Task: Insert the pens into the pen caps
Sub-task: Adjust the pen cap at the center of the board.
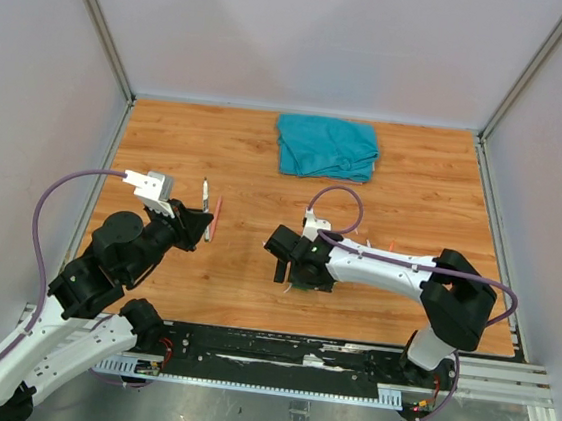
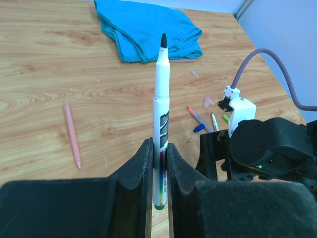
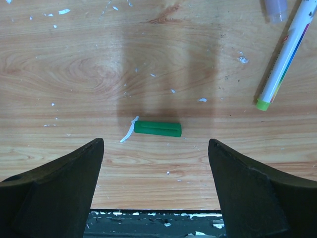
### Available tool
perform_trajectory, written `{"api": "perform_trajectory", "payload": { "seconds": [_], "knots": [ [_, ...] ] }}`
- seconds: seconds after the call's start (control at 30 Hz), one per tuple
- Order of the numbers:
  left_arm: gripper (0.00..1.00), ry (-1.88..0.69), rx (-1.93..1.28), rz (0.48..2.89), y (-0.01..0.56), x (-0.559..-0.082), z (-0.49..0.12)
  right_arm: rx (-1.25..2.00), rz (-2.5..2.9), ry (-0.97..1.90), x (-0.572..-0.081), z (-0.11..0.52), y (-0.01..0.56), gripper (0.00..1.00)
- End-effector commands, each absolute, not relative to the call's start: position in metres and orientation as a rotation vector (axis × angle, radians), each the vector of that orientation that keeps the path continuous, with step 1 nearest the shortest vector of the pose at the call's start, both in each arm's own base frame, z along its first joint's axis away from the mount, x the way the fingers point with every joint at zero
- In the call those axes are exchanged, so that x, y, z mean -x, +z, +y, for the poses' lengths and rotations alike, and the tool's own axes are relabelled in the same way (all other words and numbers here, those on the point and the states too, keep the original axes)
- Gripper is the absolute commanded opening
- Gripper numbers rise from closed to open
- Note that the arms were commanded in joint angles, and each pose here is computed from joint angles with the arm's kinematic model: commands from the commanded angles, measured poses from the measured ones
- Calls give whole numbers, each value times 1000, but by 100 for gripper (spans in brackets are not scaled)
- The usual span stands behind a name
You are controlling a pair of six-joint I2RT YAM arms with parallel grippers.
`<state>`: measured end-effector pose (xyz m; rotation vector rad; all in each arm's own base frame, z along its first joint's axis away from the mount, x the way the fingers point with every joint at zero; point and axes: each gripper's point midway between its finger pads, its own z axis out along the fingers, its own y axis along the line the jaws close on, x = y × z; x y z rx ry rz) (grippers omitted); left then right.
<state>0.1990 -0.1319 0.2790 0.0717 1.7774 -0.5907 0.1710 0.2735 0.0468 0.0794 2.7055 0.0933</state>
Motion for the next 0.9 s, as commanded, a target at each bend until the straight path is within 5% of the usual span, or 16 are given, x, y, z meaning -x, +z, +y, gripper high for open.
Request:
{"api": "perform_trajectory", "payload": {
  "seconds": [0.0, 0.87],
  "knots": [
    [0, -584, -73, 1756, 282, -200, -130, -143, 2717, 30, -166, 269, 47, 87],
    [0, -586, -72, 1753, 282, -199, -130, -207, 2738, -52, -167, 255, 29, 78]
  ]
}}
